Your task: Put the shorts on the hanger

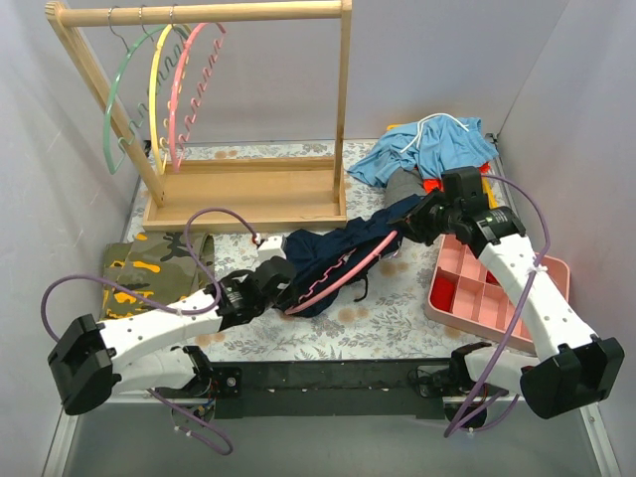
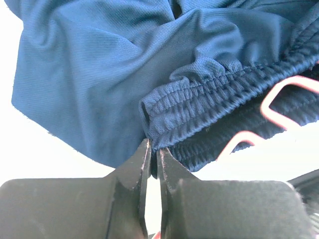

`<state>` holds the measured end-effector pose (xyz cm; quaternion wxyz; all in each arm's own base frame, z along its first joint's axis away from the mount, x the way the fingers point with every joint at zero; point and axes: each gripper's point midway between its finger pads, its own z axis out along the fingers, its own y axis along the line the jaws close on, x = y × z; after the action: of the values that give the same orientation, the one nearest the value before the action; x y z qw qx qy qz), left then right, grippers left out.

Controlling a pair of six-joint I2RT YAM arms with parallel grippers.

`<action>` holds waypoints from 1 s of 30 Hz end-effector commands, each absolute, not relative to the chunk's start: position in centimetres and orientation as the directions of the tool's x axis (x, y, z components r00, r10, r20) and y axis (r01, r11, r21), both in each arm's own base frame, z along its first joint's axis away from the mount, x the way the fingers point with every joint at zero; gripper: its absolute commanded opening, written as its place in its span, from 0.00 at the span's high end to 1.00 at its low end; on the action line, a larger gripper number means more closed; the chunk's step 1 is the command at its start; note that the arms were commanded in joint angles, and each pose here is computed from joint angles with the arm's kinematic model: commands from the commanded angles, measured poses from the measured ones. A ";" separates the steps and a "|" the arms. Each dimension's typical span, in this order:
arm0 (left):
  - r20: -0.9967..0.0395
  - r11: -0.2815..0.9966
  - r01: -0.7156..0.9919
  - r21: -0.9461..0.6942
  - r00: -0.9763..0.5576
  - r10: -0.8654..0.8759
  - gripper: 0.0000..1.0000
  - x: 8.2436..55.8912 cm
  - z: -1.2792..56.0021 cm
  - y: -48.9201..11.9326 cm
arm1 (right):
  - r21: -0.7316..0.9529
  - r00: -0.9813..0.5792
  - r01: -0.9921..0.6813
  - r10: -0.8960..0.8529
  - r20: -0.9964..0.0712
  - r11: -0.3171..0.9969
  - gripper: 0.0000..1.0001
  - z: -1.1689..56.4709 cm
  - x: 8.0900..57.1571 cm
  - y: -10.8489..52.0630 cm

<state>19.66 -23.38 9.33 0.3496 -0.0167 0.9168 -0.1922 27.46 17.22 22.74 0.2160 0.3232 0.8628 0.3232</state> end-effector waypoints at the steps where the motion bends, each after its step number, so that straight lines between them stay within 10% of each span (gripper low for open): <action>1: -0.615 0.942 0.049 -0.333 -0.768 -0.177 1.00 18.4 8.5 -20.9 | 0.770 -0.582 0.417 0.792 -0.182 0.483 0.99 27.5 31.1 16.1; 30: -0.646 0.960 0.016 -0.279 -0.743 -0.176 1.00 17.3 13.0 -17.1 | 0.788 -0.428 0.480 0.887 -0.174 0.386 0.99 32.7 35.9 10.8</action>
<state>18.87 -21.92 15.06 0.3769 -0.0727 0.8889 -0.2500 31.74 13.97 26.32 0.1753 0.4222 0.8324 0.3134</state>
